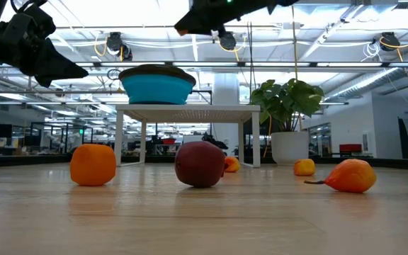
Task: Pick & Place Fruit
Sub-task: Put the peach in the blue strainer bowl on the shelf
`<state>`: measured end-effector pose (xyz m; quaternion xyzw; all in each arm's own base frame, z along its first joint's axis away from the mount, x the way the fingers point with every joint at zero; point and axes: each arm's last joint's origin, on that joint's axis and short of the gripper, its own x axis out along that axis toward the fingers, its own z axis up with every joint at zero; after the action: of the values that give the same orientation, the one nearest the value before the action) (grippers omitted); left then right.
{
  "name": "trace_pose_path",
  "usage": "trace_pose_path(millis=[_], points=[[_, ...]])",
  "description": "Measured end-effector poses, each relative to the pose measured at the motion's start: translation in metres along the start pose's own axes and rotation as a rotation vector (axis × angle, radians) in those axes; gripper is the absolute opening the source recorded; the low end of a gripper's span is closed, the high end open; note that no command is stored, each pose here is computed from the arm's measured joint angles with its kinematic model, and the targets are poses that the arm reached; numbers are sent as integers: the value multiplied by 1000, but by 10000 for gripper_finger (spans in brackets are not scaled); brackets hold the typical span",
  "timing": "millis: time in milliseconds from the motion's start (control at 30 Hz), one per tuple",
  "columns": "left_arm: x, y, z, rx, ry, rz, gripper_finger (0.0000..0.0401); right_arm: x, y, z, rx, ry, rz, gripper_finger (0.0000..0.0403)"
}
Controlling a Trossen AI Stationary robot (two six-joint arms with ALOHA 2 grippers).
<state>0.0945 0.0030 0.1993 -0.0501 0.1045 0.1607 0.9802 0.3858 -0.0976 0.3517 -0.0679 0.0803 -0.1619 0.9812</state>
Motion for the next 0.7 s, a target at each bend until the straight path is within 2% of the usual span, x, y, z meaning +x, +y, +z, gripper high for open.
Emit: trace_pose_path(millis=[200,367,533,700], points=[[0,0,0,-1,-1,0,21,19,-14,-4,8,90,38,105],[0,0,0,0,0,0,21,31,-22,-10,18,90,71,105],[0,0,0,0,0,0,21,42,-23,-26,21,143,86,105],[0,0,0,-1,-1,0,21,44,-23,-27,11,134,97,105]])
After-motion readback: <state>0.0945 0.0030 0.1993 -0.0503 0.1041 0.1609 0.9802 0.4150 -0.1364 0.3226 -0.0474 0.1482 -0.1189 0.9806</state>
